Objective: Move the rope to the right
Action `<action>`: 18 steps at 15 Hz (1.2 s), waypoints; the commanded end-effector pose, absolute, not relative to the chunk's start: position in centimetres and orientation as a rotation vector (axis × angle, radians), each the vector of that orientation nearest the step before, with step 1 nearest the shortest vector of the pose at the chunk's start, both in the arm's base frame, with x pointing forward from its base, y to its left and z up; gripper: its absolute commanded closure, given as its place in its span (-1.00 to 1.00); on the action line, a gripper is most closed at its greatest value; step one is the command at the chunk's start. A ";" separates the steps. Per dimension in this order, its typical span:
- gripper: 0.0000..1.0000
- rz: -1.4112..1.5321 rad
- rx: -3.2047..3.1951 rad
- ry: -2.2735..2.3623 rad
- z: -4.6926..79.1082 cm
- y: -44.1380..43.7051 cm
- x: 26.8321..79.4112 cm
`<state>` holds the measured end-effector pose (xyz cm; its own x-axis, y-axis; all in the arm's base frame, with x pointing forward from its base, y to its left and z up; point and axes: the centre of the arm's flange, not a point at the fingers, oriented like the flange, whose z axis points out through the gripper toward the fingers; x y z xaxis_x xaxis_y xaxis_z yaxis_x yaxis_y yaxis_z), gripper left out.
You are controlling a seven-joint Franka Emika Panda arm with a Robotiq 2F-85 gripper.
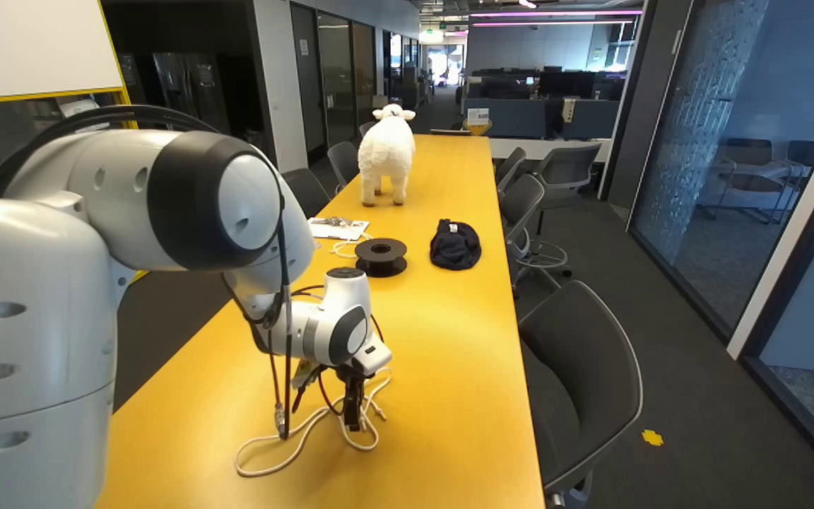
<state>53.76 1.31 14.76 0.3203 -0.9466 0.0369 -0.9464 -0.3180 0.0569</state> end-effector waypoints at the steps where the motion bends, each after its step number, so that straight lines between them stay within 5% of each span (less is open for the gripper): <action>1: -1.00 -0.009 2.509 -1.781 14.8 0.8 53.9; 18: -1.00 0.020 2.490 -1.772 13.5 0.2 54.3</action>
